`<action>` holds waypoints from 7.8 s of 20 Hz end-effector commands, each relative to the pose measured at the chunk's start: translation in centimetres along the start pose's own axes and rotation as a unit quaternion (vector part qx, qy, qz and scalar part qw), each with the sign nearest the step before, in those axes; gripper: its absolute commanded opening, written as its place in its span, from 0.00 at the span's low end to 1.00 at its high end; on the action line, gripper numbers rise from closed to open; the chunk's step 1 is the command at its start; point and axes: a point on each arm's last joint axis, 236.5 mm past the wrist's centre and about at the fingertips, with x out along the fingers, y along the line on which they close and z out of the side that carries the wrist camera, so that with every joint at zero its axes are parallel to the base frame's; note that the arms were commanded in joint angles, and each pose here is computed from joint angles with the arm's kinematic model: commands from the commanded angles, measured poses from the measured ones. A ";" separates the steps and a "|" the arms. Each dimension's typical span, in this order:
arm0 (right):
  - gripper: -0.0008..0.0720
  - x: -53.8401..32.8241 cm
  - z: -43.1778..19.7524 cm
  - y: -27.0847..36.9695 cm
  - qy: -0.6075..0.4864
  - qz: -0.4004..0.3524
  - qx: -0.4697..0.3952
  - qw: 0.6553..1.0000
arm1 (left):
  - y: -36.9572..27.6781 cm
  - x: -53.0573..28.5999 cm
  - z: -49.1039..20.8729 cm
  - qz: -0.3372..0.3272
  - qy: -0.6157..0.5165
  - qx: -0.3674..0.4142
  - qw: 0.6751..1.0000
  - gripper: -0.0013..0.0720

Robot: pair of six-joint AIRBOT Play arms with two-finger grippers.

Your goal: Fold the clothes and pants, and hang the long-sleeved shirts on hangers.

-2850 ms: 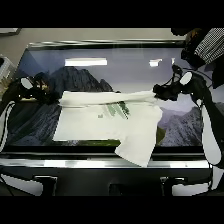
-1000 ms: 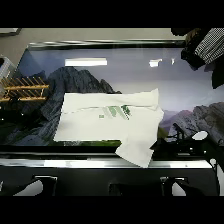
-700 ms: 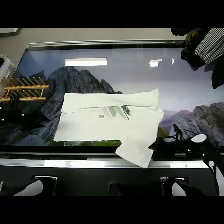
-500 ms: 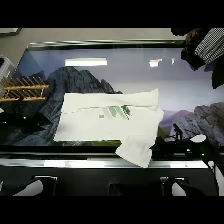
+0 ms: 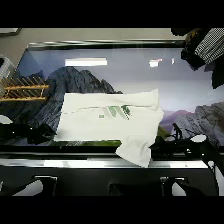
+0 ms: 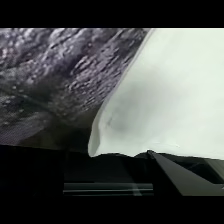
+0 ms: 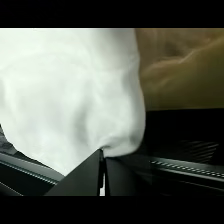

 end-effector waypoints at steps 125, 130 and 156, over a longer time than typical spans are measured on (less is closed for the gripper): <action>0.05 -15.8 13.3 28.7 -0.157 0.035 -0.220 0.962 | -34.7 1.9 3.3 -0.086 -0.006 0.304 0.949 0.03; 0.05 -7.2 10.7 34.3 -0.120 0.060 -0.251 0.959 | -27.0 -13.7 8.8 -0.049 -0.134 0.252 0.957 0.04; 0.45 5.3 3.4 42.6 0.014 0.228 -0.227 0.947 | -17.3 -22.4 12.6 -0.034 -0.219 0.139 0.965 0.04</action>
